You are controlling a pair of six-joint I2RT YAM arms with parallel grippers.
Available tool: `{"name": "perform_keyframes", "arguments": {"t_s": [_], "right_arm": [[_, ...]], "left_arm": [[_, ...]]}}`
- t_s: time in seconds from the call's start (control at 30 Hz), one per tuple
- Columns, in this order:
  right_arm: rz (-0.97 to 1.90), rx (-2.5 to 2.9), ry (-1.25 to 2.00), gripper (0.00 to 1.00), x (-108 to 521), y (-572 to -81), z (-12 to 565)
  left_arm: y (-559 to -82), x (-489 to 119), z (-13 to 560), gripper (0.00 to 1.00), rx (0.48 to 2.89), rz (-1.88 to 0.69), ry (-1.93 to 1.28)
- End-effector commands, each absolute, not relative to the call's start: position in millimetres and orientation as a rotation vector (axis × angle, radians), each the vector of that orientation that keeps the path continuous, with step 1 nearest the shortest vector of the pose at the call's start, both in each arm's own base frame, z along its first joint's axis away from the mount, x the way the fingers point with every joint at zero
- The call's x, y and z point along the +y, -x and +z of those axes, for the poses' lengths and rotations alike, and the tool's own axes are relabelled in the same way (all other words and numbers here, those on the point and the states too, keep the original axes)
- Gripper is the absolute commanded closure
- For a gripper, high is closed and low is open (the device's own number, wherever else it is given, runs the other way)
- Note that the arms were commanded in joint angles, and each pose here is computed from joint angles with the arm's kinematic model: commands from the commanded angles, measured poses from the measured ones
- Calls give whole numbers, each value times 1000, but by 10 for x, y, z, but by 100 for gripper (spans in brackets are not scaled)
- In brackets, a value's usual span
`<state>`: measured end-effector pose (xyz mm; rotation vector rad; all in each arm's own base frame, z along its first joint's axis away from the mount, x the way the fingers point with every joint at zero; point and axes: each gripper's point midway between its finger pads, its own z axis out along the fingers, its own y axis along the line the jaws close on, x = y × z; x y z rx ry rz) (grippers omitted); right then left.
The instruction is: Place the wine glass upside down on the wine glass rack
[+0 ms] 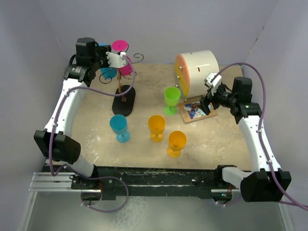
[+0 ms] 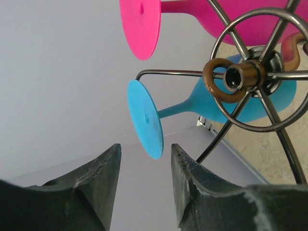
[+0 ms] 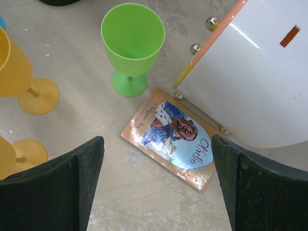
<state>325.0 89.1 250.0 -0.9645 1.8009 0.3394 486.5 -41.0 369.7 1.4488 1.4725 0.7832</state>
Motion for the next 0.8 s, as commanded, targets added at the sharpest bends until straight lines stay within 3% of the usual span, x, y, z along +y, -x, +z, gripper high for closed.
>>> {"name": "perform_keyframes", "arguments": {"t_s": [0.0, 0.77], "right_arm": [[313, 1760, 970, 5, 872, -3298, 2580], [339, 1749, 960, 5, 887, -3286, 2613]], "left_arm": [[-4780, -416, 4036, 49, 1399, 795, -1357], [-4212, -666, 4327, 21, 1417, 487, -1234]]}}
